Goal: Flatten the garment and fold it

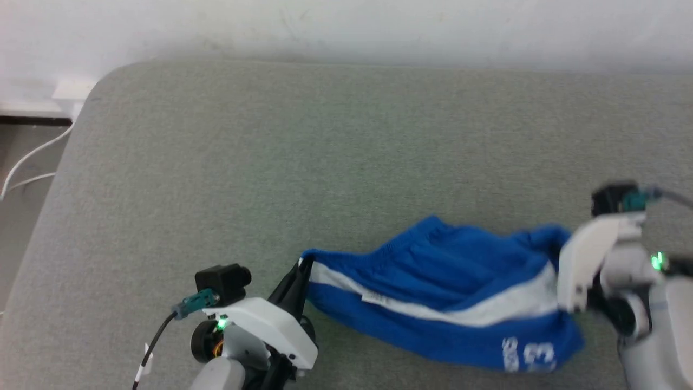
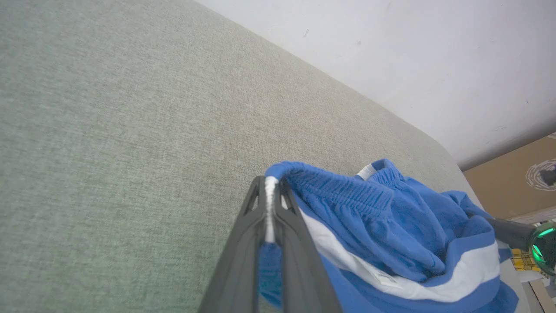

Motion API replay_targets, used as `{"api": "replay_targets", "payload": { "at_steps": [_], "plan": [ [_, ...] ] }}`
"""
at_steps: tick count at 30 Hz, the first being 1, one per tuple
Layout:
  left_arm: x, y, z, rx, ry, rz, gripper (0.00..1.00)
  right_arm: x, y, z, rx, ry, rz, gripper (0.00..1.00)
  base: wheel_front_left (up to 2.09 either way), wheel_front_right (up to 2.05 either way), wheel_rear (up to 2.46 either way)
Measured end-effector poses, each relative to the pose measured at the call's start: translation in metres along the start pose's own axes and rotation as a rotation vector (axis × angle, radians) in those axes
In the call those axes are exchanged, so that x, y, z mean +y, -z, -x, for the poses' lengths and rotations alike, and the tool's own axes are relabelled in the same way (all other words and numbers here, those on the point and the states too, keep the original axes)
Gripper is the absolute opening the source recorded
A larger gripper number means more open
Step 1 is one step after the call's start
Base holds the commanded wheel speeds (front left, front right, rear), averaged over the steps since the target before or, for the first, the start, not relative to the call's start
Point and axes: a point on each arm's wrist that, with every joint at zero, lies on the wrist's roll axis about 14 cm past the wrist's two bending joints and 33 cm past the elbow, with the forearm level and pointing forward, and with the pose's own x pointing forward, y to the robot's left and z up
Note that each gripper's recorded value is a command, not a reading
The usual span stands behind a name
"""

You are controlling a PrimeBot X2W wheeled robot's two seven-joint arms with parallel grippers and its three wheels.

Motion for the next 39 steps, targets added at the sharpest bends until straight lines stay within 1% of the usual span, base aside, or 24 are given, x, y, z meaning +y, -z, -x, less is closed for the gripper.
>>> {"api": "replay_targets", "payload": {
  "at_steps": [5, 8, 9, 10, 11, 14, 15, 16, 17, 21, 23, 25, 28, 31, 34, 36, 39],
  "plan": [
    [0.006, -0.004, -0.003, -0.024, -0.02, 0.005, 0.0, 0.029, -0.082, -0.014, -0.22, -0.048, 0.091, 0.0, 0.0, 0.0, 0.0],
    [0.011, -0.006, -0.004, -0.037, -0.038, 0.01, 0.0, 0.058, -0.116, -0.02, -0.321, -0.1, 0.147, 0.0, 0.0, 0.0, 0.0],
    [0.013, -0.006, -0.004, -0.04, -0.044, 0.012, 0.0, 0.067, -0.124, -0.022, -0.348, -0.121, 0.153, 0.09, 0.0, 0.0, 0.0],
    [0.014, -0.006, -0.004, -0.042, -0.049, 0.013, 0.0, 0.076, -0.127, -0.025, -0.358, -0.14, 0.165, 0.5, 0.0, 0.0, 0.0],
    [0.016, -0.005, -0.004, -0.042, -0.054, 0.015, 0.0, 0.083, -0.128, -0.028, -0.363, -0.156, 0.172, 1.0, 0.0, 0.0, 0.0],
    [0.019, -0.006, -0.005, -0.053, -0.066, 0.019, 0.0, 0.094, -0.124, -0.034, -0.377, -0.194, 0.158, 1.0, 0.0, 0.0, 0.0],
    [0.02, -0.006, -0.005, -0.057, -0.068, 0.02, 0.2, 0.094, -0.124, -0.033, -0.394, -0.198, 0.149, 1.0, 0.0, 0.0, 0.0],
    [0.02, -0.006, -0.005, -0.061, -0.07, 0.019, 0.49, 0.092, -0.126, -0.031, -0.416, -0.198, 0.138, 1.0, 0.0, 0.0, 0.0],
    [0.02, -0.006, -0.005, -0.065, -0.071, 0.019, 1.0, 0.089, -0.126, -0.029, -0.436, -0.193, 0.127, 1.0, 0.0, 0.0, 0.0],
    [0.022, -0.012, -0.002, -0.098, -0.079, 0.015, 1.0, 0.071, -0.112, -0.013, -0.503, -0.167, 0.074, 1.0, 0.0, 0.0, 0.0],
    [0.03, -0.015, 0.004, -0.126, -0.105, 0.004, 1.0, 0.061, -0.103, -0.002, -0.537, -0.147, 0.054, 1.0, 0.0, 0.0, 0.0],
    [0.04, -0.023, 0.011, -0.171, -0.133, -0.043, 1.0, 0.052, -0.093, 0.011, -0.568, -0.128, 0.039, 1.0, 0.0, 0.0, 0.0],
    [0.049, -0.046, 0.02, -0.265, -0.165, -0.144, 1.0, 0.038, -0.079, 0.031, -0.611, -0.092, 0.018, 1.0, 0.0, 0.0, 0.0],
    [0.048, -0.065, 0.023, -0.334, -0.168, -0.232, 1.0, 0.035, -0.057, 0.041, -0.59, -0.071, 0.017, 1.0, 0.0, 0.0, 0.0],
    [0.039, -0.083, 0.024, -0.396, -0.159, -0.287, 1.0, 0.04, -0.039, 0.041, -0.536, -0.072, 0.022, 1.0, 0.0, 0.0, 0.0],
    [0.033, -0.095, 0.024, -0.442, -0.155, -0.313, 1.0, 0.045, -0.038, 0.038, -0.517, -0.078, 0.039, 1.0, 0.0, 0.0, 0.0],
    [0.029, -0.101, 0.023, -0.472, -0.158, -0.322, 1.0, 0.052, -0.046, 0.03, -0.497, -0.087, 0.062, 1.0, 0.0, 0.0, 0.0]
  ]
}}
